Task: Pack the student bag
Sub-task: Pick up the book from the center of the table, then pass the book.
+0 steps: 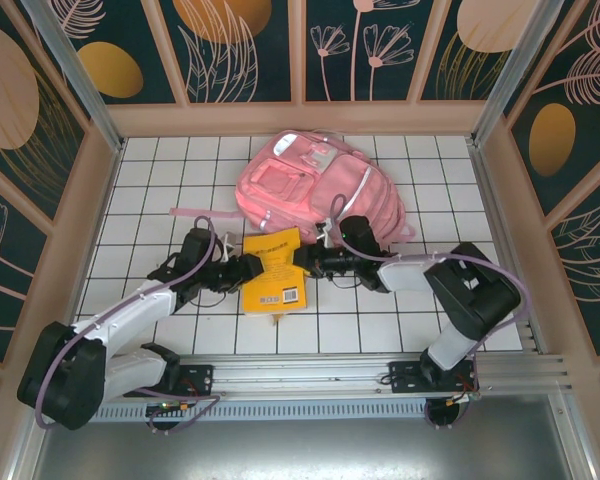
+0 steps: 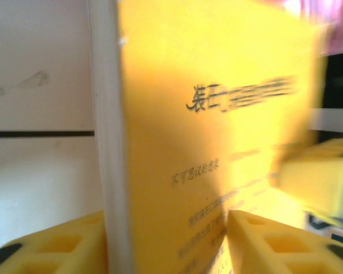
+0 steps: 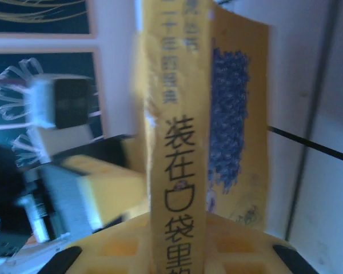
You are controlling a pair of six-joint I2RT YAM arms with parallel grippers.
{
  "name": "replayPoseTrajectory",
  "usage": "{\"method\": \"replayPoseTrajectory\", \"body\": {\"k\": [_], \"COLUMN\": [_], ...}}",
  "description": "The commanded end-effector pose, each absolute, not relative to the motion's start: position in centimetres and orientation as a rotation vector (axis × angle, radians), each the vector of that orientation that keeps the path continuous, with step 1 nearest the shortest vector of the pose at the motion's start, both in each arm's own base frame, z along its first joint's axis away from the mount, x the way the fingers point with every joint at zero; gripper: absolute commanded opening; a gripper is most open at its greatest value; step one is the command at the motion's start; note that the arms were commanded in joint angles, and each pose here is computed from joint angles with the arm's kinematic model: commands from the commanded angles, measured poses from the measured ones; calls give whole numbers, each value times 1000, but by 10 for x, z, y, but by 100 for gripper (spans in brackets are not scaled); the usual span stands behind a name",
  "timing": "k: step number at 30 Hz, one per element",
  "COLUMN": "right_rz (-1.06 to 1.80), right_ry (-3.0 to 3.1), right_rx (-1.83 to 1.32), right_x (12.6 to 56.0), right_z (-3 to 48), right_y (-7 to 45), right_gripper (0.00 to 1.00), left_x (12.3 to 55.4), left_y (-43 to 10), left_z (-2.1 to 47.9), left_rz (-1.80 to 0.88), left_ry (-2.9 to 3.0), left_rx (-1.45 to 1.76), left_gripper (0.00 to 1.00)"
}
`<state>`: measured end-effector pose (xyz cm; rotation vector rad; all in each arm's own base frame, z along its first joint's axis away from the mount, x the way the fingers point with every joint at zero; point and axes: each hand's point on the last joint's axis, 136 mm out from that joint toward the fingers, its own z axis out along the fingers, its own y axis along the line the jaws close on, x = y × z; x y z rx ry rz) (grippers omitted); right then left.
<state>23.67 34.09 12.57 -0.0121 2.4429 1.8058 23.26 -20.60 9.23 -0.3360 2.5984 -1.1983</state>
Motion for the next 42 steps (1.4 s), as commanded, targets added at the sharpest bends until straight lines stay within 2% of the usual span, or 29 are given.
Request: {"method": "replayPoseTrajectory", "body": {"k": [1, 4, 8, 14, 24, 31, 33, 35, 37, 40, 42], "right_rz": [1872, 1834, 1746, 1711, 1732, 1721, 1705, 1682, 1646, 1630, 1620], "right_ry": [2262, 2261, 2258, 2105, 1722, 1557, 1563, 1592, 1627, 1640, 1657], "right_rx": [-171, -181, -269, -462, -845, -936, -944, -934, -908, -874, -863], "right_x": [235, 232, 224, 214, 167, 145, 146, 150, 159, 168, 173], "right_z": [176, 183, 202, 271, 395, 445, 445, 441, 434, 430, 425], "right_y": [348, 346, 348, 348, 329, 315, 315, 314, 313, 305, 303], "right_gripper": [9, 1, 0, 0, 0, 0, 0, 0, 0, 0, 0], "left_x": [233, 232, 234, 239, 228, 195, 181, 169, 163, 164, 166], "left_y": [-208, -194, -187, -208, -215, -227, -229, -230, -231, -232, -233], "left_z": [101, 97, 118, 199, 349, 402, 415, 426, 431, 430, 427], "left_rz": [-1148, -1013, -949, -1155, -1249, -1443, -1492, -1530, -1546, -1531, -1536], "left_ry": [2613, 2655, 2611, 2335, 1830, 1532, 1444, 1382, 1356, 1368, 1381], "left_rx": [-240, -247, -173, 28, 319, 508, 582, 649, 684, 693, 687], "left_gripper": [58, 68, 79, 98, 98, 98, 95, 88, 74, 48, 35]}}
